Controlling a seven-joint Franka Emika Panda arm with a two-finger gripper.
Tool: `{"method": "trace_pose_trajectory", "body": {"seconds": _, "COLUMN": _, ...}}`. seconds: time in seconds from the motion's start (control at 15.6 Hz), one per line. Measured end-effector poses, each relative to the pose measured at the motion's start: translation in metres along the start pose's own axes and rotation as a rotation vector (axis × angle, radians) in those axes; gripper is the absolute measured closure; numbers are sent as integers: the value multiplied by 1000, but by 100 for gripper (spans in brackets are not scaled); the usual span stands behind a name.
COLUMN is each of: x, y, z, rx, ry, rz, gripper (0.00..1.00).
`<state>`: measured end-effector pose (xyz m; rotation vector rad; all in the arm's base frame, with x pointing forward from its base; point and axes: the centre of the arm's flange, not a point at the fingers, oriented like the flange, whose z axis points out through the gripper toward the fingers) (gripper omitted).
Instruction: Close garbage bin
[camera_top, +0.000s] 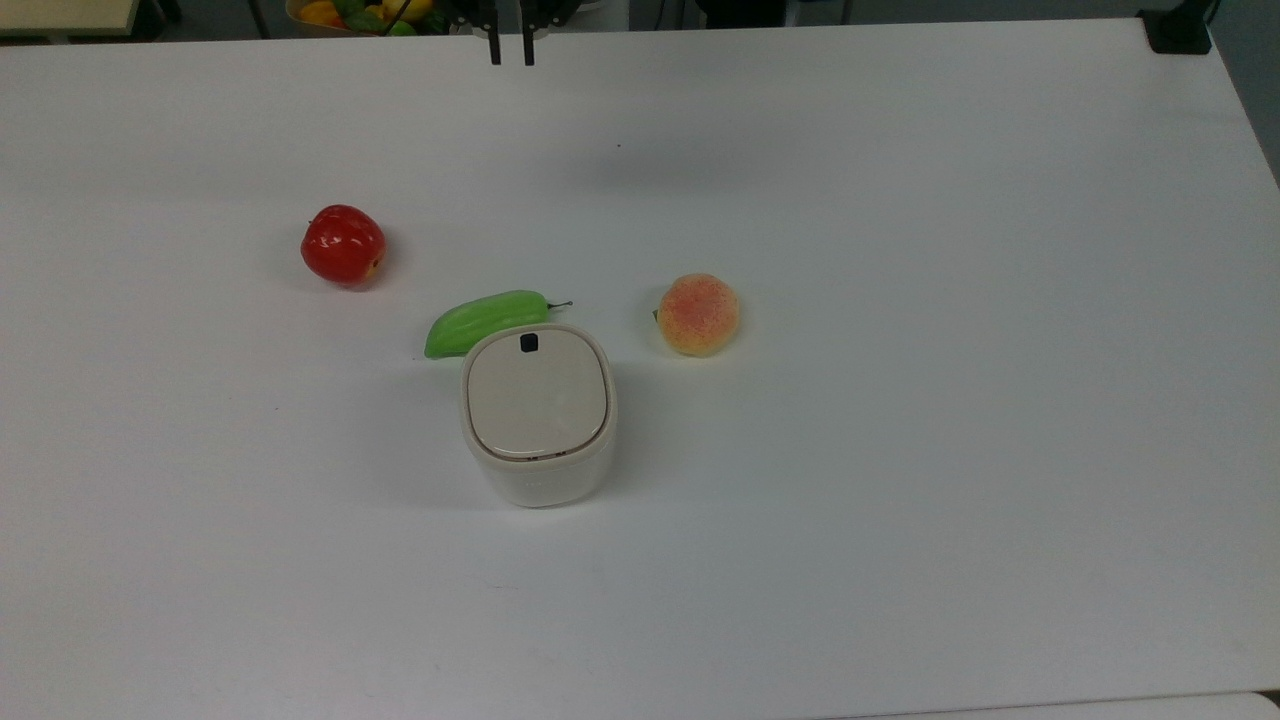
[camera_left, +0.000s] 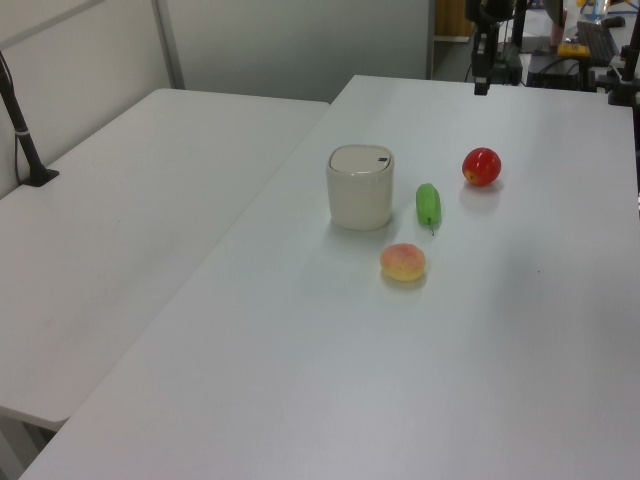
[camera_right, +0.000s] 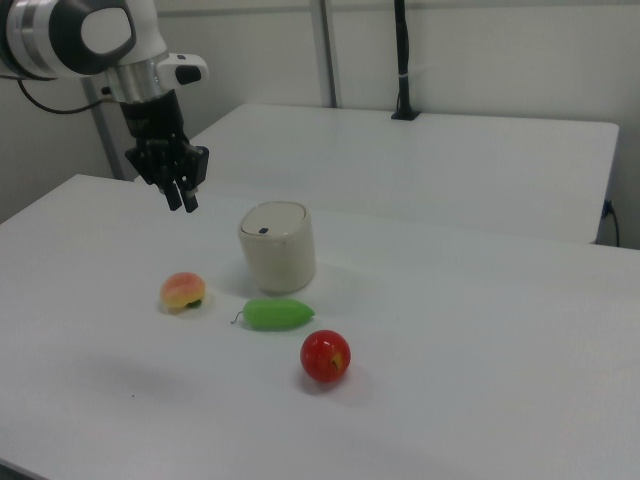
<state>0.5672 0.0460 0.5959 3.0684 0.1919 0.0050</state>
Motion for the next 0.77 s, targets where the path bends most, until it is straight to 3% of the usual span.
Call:
{"method": "trace_pose_trajectory", "body": {"seconds": 0.45, "x": -3, "y": 16, "z": 0, "rx": -2, "ry": -1, "rz": 28, "gripper": 2}}
{"method": "trace_pose_trajectory", "body": {"seconds": 0.77, "x": -9, "y": 27, "z": -10, "rx": -3, "ry": 16, "rz": 50, "gripper": 0}}
